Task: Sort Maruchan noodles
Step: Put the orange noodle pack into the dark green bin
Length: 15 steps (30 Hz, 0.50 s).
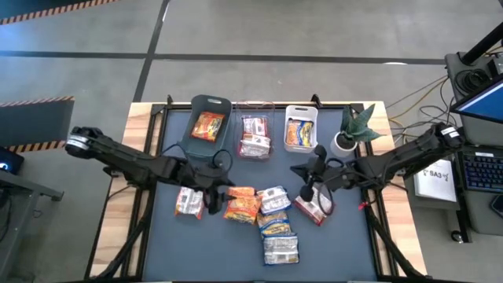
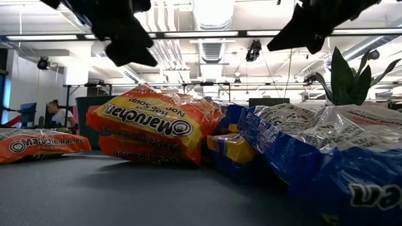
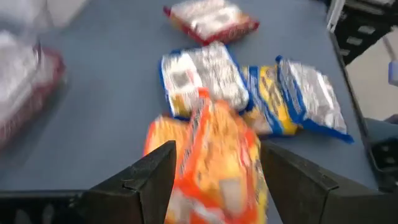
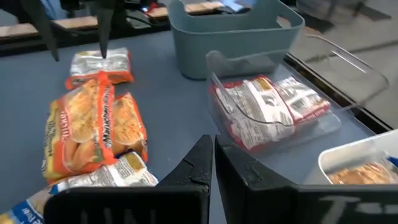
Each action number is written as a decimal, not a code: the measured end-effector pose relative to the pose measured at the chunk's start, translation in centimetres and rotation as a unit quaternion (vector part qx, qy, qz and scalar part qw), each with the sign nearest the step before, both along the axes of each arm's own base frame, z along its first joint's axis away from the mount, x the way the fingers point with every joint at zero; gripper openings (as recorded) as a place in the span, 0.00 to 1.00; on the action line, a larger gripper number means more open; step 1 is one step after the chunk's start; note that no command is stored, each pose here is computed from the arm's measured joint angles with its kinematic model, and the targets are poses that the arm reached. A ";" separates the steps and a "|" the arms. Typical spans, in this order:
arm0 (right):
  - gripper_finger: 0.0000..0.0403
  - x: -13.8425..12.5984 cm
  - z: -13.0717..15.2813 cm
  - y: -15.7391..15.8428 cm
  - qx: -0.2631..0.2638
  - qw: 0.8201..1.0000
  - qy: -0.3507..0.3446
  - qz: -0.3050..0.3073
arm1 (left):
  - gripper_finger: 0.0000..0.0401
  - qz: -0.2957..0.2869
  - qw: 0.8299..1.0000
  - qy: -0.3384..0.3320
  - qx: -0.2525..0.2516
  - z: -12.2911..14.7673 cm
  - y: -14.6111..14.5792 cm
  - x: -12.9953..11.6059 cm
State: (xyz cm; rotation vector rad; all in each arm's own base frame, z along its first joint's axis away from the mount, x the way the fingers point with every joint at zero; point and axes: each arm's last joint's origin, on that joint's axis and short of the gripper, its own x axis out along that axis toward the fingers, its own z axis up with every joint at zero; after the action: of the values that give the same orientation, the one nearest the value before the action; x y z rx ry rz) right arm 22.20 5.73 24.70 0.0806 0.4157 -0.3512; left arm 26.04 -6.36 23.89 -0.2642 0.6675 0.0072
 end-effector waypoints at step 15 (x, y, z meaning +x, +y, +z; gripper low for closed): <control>0.02 -0.3 0.1 0.0 -0.046 0.997 -0.008 0.063 | 0.55 0.047 0.993 0.089 -0.065 -1.3 -3.4 1.0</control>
State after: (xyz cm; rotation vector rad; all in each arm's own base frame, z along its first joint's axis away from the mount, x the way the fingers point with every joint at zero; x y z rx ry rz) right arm 21.94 5.77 24.85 -0.0329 0.3870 -0.2442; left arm 27.01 -9.73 22.57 -0.4233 0.8344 0.0796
